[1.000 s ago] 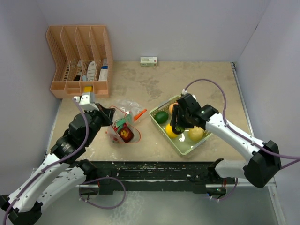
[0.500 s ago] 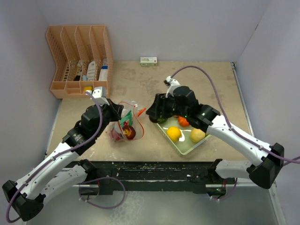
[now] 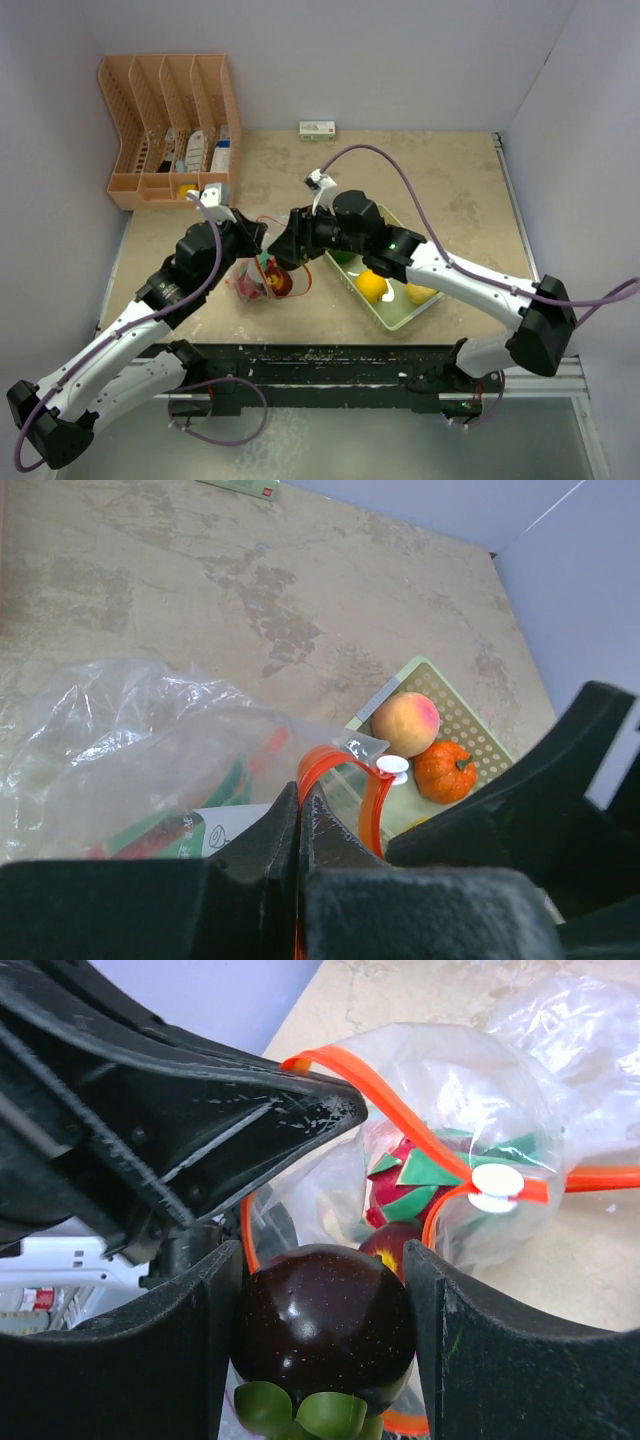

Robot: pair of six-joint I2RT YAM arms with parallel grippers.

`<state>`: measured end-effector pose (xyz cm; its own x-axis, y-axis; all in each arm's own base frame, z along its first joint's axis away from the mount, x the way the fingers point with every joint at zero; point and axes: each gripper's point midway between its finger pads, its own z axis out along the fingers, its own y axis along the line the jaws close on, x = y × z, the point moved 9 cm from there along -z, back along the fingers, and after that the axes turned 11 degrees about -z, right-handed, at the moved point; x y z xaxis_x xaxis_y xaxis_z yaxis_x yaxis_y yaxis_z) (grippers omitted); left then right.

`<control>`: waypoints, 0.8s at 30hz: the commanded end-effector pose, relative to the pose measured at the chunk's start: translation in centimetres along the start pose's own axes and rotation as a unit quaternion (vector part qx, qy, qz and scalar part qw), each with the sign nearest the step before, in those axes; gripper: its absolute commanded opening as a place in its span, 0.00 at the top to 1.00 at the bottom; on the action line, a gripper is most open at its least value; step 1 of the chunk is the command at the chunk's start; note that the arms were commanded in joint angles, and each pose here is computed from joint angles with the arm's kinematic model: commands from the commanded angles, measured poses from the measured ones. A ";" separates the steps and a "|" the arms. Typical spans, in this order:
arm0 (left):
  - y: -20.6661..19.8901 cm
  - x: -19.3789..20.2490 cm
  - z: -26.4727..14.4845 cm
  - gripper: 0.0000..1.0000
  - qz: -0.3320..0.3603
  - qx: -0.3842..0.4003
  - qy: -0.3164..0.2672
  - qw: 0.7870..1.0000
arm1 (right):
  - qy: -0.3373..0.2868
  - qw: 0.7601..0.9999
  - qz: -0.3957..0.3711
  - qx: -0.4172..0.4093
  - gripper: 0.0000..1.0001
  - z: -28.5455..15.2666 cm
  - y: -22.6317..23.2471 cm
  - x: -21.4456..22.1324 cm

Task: Place the food in the zip-top bag and seal the zipper
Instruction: Place the fake fruit in the zipper food storage bag.

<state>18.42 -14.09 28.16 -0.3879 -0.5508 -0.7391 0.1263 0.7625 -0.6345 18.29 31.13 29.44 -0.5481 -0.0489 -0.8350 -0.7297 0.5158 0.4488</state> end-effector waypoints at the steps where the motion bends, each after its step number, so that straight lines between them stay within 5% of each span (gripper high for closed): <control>1: -2.3 -2.3 -0.5 1.00 -0.020 0.042 -0.033 0.998 | -0.028 0.999 -0.002 -0.040 0.89 1.7 1.7 -1.3; 8: -2.8 -2.8 -1.0 1.00 -0.024 0.054 -0.037 0.998 | -0.017 0.998 -0.001 0.060 0.87 3.6 0.4 -0.5; 13: -2.6 -2.4 -1.0 1.00 -0.031 0.057 -0.025 0.998 | -0.040 0.983 -0.004 0.177 0.74 4.3 -1.4 -1.3; 18: -2.4 -2.3 -1.2 1.00 -0.031 0.053 -0.028 0.998 | -0.044 0.976 -0.013 0.212 0.52 5.1 -1.9 -2.0; 24: -2.3 -2.5 -1.2 1.00 -0.030 0.051 -0.034 0.998 | -0.035 0.980 -0.033 0.193 0.11 5.1 -1.4 -2.0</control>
<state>18.09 -13.88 28.91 -0.3858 -0.5605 -0.7328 0.1310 0.7530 -0.6449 22.26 34.63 26.18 -0.5333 -0.0811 -0.8420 -0.5253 0.8120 0.2545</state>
